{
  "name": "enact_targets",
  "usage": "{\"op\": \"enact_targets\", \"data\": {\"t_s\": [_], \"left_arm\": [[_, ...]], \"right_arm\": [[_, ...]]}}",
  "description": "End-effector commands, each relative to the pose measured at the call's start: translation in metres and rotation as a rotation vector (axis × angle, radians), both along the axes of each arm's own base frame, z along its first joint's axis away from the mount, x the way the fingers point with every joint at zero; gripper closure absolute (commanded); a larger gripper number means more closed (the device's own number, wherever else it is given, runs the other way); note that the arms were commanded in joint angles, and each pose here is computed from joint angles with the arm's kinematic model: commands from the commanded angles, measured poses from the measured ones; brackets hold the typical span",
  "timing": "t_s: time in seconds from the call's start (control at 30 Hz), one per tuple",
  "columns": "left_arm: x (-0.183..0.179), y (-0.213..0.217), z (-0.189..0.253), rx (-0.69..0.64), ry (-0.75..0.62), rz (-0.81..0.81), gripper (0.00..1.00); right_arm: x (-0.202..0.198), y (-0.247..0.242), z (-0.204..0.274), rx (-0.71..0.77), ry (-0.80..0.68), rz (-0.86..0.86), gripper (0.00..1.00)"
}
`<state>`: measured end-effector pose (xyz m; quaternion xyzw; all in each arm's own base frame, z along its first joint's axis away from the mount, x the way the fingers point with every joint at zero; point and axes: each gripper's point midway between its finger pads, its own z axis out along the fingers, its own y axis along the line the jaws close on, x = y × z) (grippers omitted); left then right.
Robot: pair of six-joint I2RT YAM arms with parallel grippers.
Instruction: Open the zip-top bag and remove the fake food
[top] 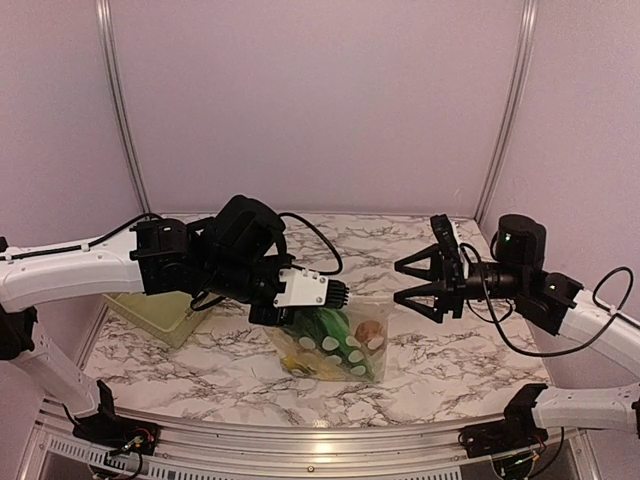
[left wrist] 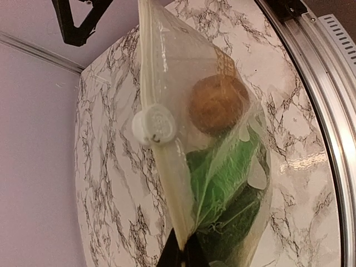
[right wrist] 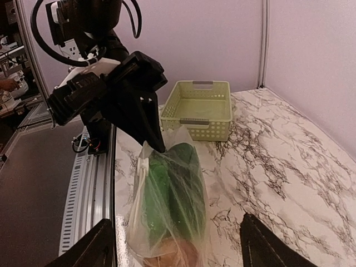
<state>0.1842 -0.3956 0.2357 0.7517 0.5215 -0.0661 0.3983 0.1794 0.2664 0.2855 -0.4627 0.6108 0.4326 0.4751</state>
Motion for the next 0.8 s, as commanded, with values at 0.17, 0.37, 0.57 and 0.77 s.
{"op": "enact_targets", "data": {"t_s": [0.17,0.37,0.57,0.77], "left_arm": [[0.007,-0.014,0.026,-0.113,-0.065,0.01,1.0],[0.012,-0.013,0.023,-0.105,-0.078,0.037,1.0],[0.013,-0.015,0.023,-0.12,-0.067,0.052,1.0],[0.01,-0.014,0.031,-0.19,-0.068,0.057,0.98]], "right_arm": [[-0.024,0.024,-0.004,-0.037,-0.013,0.074,0.34],[-0.033,0.041,-0.015,-0.094,0.007,0.097,0.37],[-0.027,0.046,-0.014,-0.076,-0.003,0.031,0.51],[-0.019,0.042,-0.016,-0.08,-0.022,-0.027,0.91]]}}
